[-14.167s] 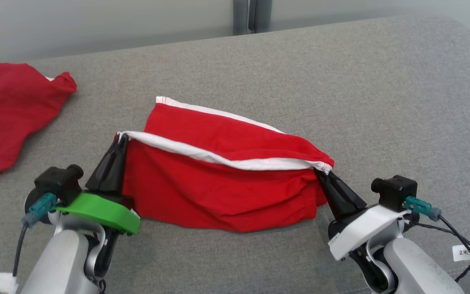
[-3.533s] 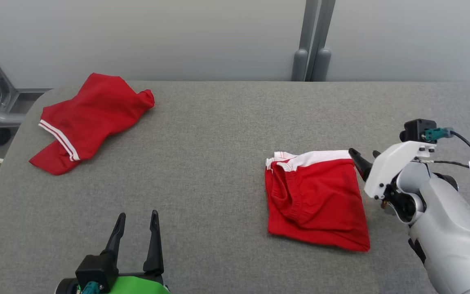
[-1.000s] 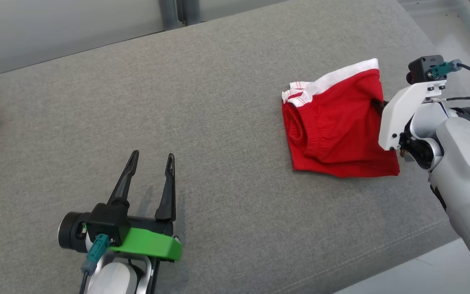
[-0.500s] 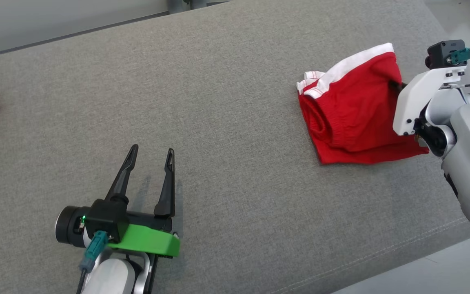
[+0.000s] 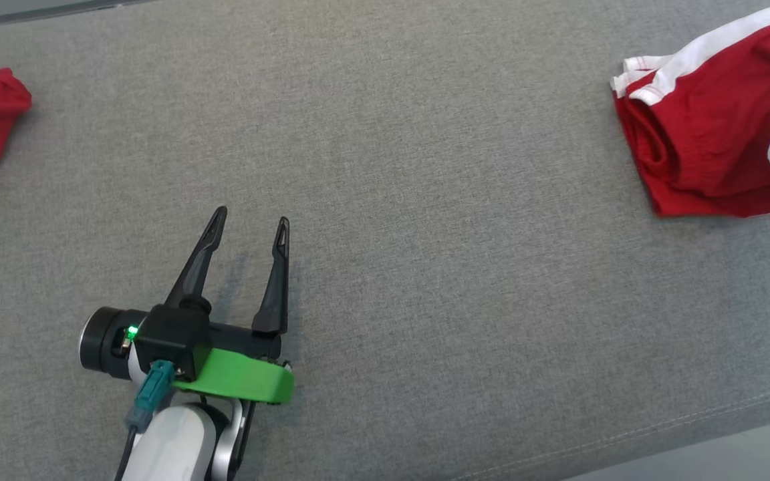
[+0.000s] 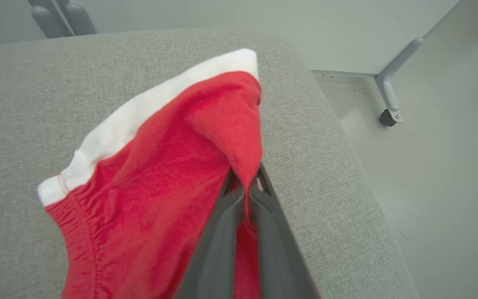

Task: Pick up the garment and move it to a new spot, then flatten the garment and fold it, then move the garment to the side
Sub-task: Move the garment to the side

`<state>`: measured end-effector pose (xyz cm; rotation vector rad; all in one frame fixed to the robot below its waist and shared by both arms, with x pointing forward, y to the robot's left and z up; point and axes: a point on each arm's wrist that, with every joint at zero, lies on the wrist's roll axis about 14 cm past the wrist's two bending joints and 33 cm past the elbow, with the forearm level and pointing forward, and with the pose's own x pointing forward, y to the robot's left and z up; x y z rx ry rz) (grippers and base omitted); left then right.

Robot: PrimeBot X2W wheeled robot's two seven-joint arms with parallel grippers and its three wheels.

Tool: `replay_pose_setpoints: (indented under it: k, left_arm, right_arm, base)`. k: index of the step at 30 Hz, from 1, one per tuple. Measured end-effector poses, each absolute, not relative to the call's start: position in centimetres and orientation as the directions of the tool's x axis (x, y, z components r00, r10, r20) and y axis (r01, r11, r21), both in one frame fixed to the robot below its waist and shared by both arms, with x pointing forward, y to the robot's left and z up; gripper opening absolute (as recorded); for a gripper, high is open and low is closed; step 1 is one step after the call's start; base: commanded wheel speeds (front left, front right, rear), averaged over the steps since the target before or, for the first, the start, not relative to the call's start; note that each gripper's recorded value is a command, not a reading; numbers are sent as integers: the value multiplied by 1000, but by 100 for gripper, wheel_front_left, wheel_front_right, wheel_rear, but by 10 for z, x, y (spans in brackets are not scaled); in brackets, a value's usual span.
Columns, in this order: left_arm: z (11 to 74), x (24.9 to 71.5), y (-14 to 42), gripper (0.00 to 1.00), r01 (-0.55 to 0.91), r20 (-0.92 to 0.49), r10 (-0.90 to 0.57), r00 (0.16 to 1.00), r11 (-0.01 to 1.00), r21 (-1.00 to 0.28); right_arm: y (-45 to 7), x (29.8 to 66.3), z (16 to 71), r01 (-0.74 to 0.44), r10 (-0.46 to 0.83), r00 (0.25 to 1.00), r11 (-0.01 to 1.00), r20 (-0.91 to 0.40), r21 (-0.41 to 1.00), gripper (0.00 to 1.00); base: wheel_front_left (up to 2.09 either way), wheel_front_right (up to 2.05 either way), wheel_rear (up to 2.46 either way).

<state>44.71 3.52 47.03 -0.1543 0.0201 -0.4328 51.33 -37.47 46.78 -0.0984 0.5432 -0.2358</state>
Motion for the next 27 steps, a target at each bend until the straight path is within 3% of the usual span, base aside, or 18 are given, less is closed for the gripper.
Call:
replay_pose_setpoints:
  k: [11, 13, 14, 27]
  left_arm:
    - [455, 455, 51, 100, 392, -39, -400, 916, 911, -126]
    - [452, 455, 53, 100, 388, -47, -396, 917, 913, -124]
    - [451, 454, 53, 100, 386, -52, -394, 917, 914, -123]
    - [465, 448, 52, 100, 386, -28, -391, 920, 915, -117]
  right_arm:
    - [-395, 537, 443, 221, -315, 806, 946, -501, -239, 1]
    - [-398, 539, 441, 228, -323, 806, 943, -497, -243, 71]
    - [-398, 539, 440, 234, -325, 806, 943, -494, -238, 100]
    - [-409, 521, 454, 278, -364, 813, 929, -456, -245, 100]
  base:
    - [0, 0, 0]
    - [0, 0, 0]
    - [0, 0, 0]
    - [0, 0, 0]
